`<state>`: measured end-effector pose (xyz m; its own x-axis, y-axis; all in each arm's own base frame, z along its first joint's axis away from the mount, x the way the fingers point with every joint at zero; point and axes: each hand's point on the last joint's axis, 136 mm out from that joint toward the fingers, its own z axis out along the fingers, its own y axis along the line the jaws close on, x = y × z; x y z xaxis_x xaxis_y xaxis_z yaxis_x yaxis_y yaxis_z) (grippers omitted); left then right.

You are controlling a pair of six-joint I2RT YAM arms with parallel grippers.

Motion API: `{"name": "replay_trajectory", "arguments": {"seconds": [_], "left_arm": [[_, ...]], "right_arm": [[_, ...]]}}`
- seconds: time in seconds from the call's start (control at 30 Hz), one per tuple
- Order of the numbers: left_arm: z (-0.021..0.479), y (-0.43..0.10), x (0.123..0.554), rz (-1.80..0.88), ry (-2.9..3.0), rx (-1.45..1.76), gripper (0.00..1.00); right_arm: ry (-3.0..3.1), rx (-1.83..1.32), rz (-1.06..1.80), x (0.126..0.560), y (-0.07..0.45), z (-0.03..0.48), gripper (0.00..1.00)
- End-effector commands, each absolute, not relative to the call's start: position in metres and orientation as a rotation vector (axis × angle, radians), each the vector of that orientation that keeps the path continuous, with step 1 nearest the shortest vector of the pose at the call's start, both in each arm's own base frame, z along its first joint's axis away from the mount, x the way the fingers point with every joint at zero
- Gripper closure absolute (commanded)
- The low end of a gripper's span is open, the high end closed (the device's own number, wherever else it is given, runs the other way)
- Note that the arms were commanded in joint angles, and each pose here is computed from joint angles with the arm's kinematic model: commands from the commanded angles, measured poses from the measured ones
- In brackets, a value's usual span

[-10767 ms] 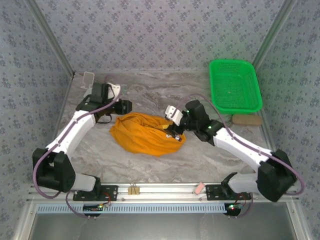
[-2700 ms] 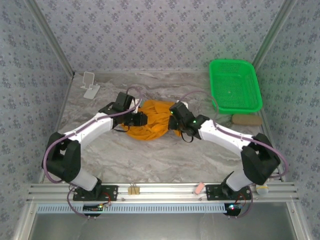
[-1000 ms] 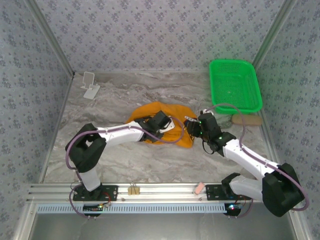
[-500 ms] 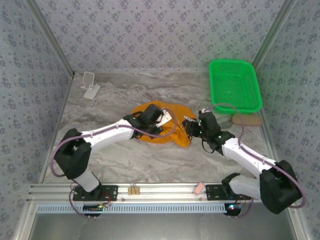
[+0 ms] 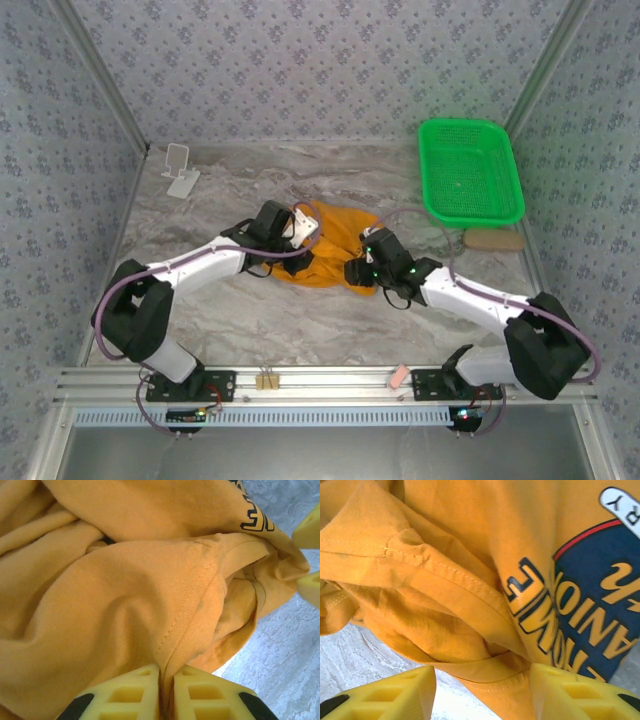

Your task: Fold the inside-out t-shirt

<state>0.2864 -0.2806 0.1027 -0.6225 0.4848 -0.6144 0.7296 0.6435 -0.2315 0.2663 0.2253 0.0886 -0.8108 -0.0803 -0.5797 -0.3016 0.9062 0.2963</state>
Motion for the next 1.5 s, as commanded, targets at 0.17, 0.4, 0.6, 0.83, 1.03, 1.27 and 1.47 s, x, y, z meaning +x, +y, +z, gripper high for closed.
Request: {"name": "replay_trajectory", "arguments": {"seconds": [0.17,0.4,0.6,0.83,1.03,1.27,1.47], "left_arm": [[0.096,-0.276,0.281,-0.681,2.361,0.917,0.8],[0.1,-0.271,0.273,-0.683,2.336,0.929,0.8],[0.093,-0.265,0.266,-0.642,2.331,0.952,0.81],[0.089,-0.264,0.265,-0.538,2.3,1.009,1.0],[0.139,-0.272,0.265,-0.645,2.235,0.931,1.0],[0.165,-0.27,0.271,-0.788,2.225,0.822,1.0],[0.196,-0.281,0.275,-0.927,2.184,0.734,1.0]], "right_arm": [[2.433,-0.247,0.267,0.307,0.236,0.083,1.0],[2.377,-0.229,0.202,0.323,0.238,0.1,1.0],[2.372,-0.241,0.203,0.329,0.238,0.103,1.0],[2.369,-0.264,0.275,0.329,0.248,0.108,1.0],[2.451,-0.271,0.3,0.297,0.244,0.104,0.7],[2.57,-0.044,0.375,0.267,0.228,0.088,0.5],[2.604,0.351,0.539,0.258,0.241,0.082,0.44]]}}
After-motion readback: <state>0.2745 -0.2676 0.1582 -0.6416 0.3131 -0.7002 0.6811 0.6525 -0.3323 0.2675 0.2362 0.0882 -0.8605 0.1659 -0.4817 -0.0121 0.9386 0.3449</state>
